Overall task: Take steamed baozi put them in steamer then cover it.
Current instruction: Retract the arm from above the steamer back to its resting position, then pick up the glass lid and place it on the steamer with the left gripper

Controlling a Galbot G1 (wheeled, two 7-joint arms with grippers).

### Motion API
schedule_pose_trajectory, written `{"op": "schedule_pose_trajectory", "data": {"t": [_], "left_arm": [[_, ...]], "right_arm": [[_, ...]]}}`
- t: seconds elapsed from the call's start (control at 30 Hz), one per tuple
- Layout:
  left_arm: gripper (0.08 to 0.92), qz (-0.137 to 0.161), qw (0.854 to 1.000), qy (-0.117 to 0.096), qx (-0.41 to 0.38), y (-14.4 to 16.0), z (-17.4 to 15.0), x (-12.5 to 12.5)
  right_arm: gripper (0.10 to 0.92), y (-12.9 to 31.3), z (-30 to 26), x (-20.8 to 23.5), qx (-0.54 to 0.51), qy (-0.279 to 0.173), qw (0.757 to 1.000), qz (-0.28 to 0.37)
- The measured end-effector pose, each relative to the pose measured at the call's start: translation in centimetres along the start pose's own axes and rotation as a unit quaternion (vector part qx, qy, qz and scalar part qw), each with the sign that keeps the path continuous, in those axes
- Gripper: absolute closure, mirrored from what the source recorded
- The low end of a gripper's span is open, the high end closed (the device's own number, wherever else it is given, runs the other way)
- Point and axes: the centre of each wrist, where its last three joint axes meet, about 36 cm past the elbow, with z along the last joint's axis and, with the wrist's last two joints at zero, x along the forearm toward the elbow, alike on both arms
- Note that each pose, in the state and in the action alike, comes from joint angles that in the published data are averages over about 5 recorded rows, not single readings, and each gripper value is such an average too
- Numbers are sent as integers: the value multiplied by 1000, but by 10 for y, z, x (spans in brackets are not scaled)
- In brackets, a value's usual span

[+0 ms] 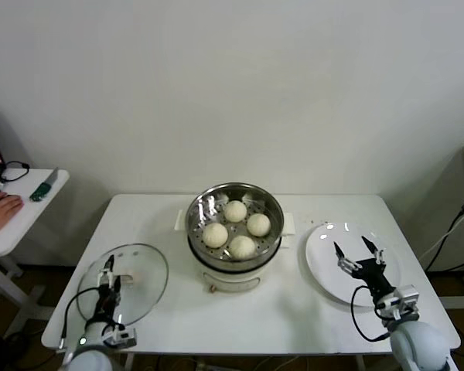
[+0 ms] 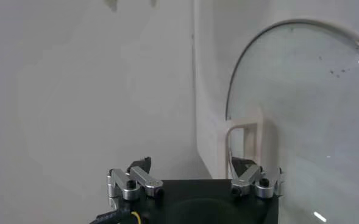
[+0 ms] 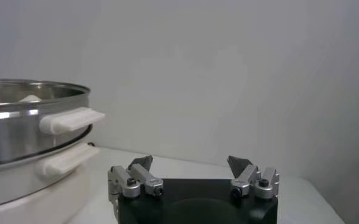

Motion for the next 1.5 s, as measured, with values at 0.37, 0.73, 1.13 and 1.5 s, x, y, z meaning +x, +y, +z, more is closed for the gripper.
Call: {"op": "schedule_pose_trajectory", "data": {"t": [0.37, 0.73, 1.13, 1.5], "left_arm": [[177, -9, 1000, 6, -11, -8, 4, -26], [268, -18, 1000, 3, -2, -9, 3, -41], [614, -7, 1000, -2, 3, -13, 6, -40], [850, -23, 1000, 2, 9, 5, 7, -32]], "right_arm": [[200, 6, 6, 3, 4, 2, 1000, 0], [200, 12, 16, 5, 6, 8, 1000, -4], [200, 18, 20, 2, 11, 9, 1000, -8], [200, 14, 23, -2, 23, 11, 1000, -8]]}}
